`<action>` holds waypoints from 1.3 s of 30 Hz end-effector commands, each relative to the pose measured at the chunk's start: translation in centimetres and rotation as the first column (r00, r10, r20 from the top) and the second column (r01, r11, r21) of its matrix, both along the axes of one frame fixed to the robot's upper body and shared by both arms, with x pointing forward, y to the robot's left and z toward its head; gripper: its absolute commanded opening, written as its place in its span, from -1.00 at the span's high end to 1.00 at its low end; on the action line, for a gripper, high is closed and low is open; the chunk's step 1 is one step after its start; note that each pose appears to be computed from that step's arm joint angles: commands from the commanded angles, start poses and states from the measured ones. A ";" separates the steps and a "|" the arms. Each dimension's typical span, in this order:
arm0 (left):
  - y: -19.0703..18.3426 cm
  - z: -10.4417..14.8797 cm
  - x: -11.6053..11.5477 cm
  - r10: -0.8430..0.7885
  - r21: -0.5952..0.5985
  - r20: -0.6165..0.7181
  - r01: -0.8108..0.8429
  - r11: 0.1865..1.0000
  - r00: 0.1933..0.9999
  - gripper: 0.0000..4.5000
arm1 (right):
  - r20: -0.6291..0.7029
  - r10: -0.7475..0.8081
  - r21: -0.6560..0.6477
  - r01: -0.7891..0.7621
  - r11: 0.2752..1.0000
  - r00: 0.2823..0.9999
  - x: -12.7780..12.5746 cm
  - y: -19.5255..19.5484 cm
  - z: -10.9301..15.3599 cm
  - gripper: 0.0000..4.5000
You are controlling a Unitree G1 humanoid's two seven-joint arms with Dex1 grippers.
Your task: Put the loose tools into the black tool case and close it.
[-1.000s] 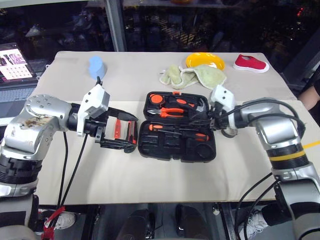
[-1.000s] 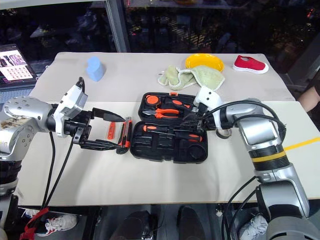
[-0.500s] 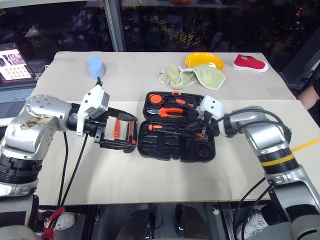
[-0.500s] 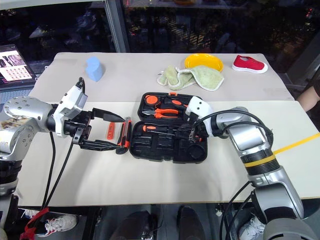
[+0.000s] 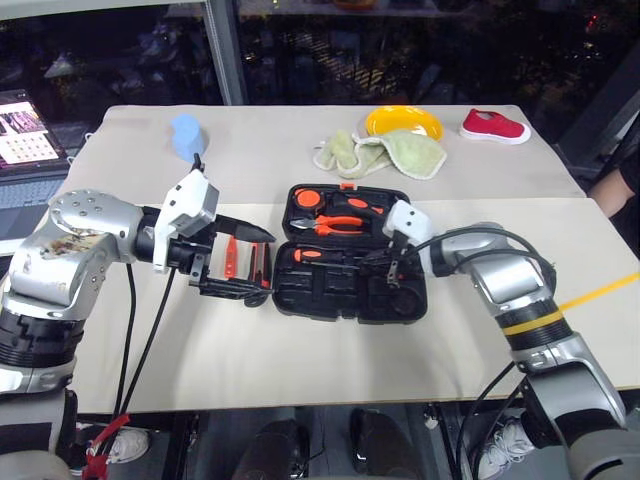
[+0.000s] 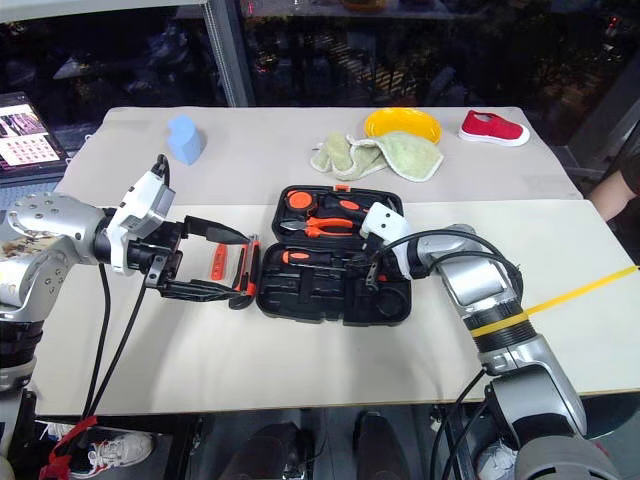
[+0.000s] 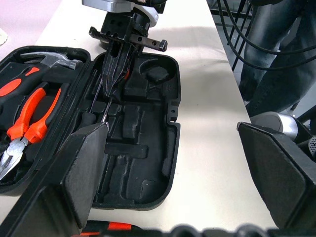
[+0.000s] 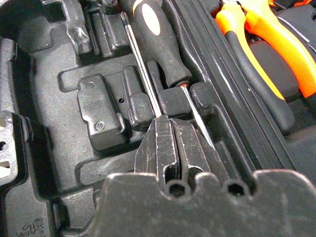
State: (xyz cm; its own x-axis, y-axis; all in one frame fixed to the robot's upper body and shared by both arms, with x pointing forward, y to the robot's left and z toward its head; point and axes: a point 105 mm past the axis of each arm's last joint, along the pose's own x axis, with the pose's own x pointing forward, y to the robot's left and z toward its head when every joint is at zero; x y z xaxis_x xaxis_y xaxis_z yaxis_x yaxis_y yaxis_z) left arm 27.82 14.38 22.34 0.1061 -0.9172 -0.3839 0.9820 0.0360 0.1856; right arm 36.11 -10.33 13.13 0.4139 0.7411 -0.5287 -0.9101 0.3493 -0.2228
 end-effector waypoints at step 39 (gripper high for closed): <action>14.1 -3.0 -1.6 0.643 0.073 -0.034 -0.639 0.765 0.765 -1.00 | 0.027 -0.152 0.387 0.130 0.913 0.988 -14.8 -7.1 7.7 -0.98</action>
State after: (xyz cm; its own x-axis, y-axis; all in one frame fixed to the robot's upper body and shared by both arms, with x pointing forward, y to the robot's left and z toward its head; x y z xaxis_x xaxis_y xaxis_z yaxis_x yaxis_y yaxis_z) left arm 26.70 27.32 17.28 0.5809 -0.6652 -0.4691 0.7754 0.6276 0.0701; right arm 21.37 -17.68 19.85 0.5615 0.7980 -0.2190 -0.8224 0.5674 -0.0410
